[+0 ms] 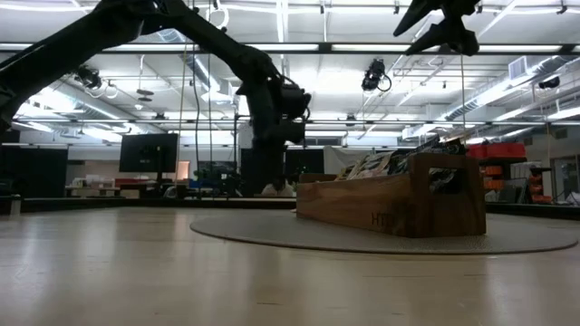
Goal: Pick & Place Tea
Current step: Put the orange tea bag into the left section of the wooden organizer
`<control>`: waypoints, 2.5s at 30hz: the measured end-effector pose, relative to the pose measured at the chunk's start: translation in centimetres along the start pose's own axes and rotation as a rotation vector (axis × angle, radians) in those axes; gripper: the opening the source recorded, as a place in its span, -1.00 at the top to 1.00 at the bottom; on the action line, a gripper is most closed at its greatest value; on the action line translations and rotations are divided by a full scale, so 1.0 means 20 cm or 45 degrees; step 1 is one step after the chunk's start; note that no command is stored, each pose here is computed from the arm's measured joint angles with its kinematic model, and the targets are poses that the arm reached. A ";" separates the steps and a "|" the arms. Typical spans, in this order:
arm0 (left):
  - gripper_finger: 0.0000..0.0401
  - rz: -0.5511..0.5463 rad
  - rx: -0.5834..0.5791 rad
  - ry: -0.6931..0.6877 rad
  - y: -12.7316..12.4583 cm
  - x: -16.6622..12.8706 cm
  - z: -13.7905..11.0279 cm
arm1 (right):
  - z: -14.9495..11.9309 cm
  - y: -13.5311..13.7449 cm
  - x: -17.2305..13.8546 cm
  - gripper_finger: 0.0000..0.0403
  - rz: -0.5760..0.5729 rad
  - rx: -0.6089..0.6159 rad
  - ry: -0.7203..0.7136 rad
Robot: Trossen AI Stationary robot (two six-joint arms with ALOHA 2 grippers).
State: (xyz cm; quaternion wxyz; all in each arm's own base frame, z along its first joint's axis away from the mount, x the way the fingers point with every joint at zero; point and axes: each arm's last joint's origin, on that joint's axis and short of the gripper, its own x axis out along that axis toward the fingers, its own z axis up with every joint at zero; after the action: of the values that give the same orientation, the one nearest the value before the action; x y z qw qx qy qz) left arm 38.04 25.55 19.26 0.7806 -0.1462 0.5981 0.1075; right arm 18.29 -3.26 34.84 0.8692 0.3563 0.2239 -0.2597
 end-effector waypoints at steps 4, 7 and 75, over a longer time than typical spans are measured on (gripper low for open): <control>0.99 -0.114 -0.117 -0.130 0.00 -0.02 0.04 | 0.00 0.00 0.00 0.06 -0.017 0.022 -0.011; 0.99 -0.171 -0.255 -0.223 0.00 -0.05 0.07 | 0.00 0.00 0.01 0.06 -0.030 0.033 -0.013; 0.99 0.241 -1.828 -0.109 -0.41 0.32 -0.04 | 0.05 -0.20 -0.13 0.06 -0.277 -0.196 -0.058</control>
State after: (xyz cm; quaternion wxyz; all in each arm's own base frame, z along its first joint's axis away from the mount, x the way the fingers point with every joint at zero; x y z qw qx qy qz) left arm 41.84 17.48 13.72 0.5022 -0.5658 0.3592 0.5464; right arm 13.99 -5.61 35.01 0.8655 0.2562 0.2607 -0.3425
